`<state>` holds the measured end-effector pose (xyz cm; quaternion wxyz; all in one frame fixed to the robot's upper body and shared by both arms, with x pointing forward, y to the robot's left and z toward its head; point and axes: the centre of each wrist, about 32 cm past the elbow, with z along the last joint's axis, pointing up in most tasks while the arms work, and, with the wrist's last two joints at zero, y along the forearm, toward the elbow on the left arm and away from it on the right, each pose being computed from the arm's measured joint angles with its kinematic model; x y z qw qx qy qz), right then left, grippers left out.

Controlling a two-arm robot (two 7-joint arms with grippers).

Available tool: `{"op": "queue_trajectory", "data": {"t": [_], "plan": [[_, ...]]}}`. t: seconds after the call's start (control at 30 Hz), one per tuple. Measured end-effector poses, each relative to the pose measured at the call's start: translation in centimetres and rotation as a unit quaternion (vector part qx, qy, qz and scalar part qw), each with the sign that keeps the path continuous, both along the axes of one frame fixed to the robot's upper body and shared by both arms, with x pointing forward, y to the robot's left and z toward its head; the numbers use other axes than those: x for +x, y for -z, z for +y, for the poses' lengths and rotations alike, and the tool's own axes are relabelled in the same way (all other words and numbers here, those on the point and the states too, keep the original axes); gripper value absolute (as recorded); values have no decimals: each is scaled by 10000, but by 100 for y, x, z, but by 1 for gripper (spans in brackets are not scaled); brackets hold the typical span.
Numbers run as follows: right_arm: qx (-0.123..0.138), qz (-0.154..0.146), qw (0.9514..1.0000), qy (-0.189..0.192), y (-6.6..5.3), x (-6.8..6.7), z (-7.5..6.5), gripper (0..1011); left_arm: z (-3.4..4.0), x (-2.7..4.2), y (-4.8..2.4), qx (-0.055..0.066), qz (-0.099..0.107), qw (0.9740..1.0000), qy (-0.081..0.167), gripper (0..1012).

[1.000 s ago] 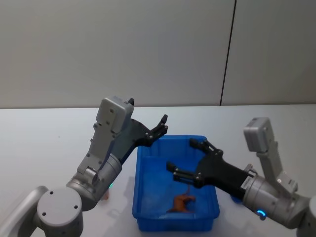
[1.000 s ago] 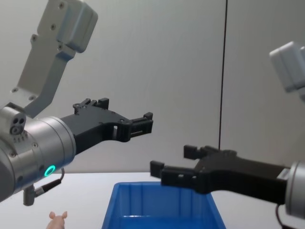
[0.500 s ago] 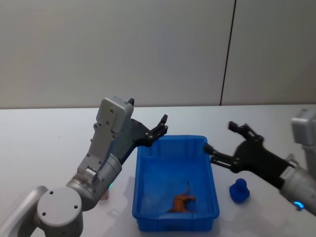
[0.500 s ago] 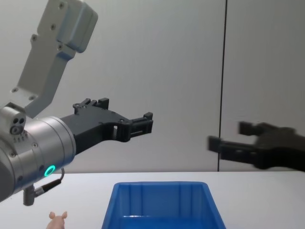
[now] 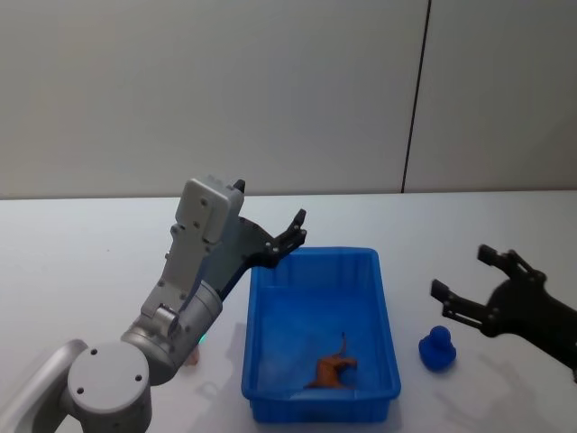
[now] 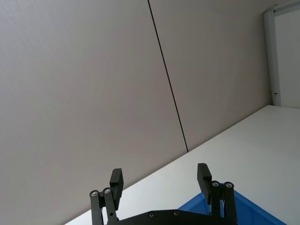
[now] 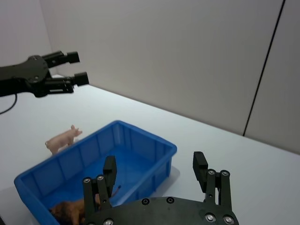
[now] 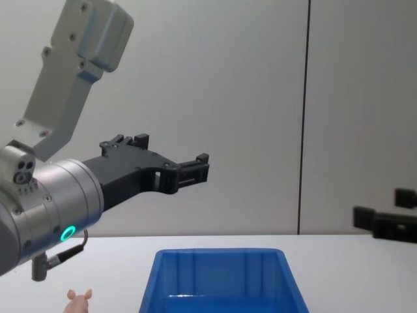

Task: Pick up the two dolls from the table and place them into the box.

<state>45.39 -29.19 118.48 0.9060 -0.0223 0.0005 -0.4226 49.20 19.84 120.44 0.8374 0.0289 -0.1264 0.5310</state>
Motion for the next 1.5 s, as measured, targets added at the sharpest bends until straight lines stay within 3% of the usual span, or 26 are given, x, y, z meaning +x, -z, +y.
{"op": "queue_trajectory", "data": {"t": [0.4, 0.67, 1.1, 1.5], "plan": [[-313, 538, 9976, 319, -18, -190, -185, 1001, 0, 0, 0, 0, 0, 10000, 0, 1001], [-480, 770, 9951, 395, 10, -215, -208, 1001, 0, 0, 0, 0, 0, 10000, 0, 1001], [-697, 1017, 9919, 312, 168, -93, -110, 1001, 0, 0, 0, 0, 0, 10000, 0, 1001], [-879, 1207, 9883, 315, 412, 44, 34, 1001, 0, 0, 0, 0, 0, 10000, 0, 1001]]}}
